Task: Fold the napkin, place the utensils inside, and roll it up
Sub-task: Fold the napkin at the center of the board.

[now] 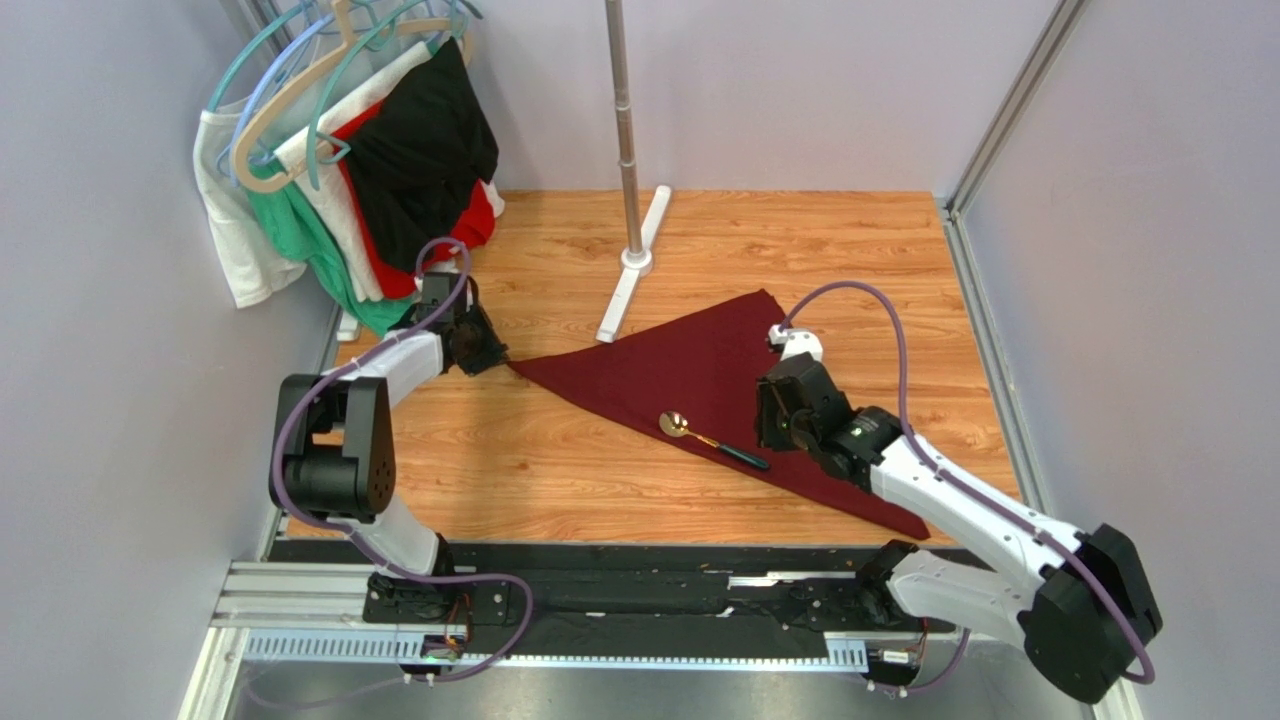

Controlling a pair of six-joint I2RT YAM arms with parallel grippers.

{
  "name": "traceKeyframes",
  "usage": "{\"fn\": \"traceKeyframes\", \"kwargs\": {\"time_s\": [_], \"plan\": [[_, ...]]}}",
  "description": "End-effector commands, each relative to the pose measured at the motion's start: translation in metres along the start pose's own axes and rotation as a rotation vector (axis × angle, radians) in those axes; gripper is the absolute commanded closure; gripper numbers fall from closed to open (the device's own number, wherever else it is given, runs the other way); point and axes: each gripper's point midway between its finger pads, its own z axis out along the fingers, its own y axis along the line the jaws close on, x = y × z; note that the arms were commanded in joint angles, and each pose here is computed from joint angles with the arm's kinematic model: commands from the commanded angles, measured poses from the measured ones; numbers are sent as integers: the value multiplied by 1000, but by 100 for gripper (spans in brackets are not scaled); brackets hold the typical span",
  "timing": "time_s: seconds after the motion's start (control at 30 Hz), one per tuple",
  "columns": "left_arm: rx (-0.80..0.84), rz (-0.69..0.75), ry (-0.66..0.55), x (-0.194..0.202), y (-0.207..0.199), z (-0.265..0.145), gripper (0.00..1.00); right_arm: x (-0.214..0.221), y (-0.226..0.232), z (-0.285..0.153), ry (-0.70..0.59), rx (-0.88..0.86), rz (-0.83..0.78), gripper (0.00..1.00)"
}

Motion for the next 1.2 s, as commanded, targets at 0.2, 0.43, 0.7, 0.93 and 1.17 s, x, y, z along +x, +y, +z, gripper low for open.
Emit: {"fn": "traceKeyframes", "kwargs": {"time_s": [0.2,0.43,0.7,0.93,1.17], "plan": [[114,46,-110,-30,-32,-37,100,13,50,36,61,-139,42,71],[196,72,-131,-34,-53,-55,100,25,47,43,99,-119,31,72],[306,162,-102,-19,-96,-74,100,13,43,33,68,-89,57,72],[401,221,-80,-2,-144,-90,100,-7,35,16,20,-43,72,71],[500,268,-47,25,-194,-102,100,-22,2,2,-55,127,115,71]]}}
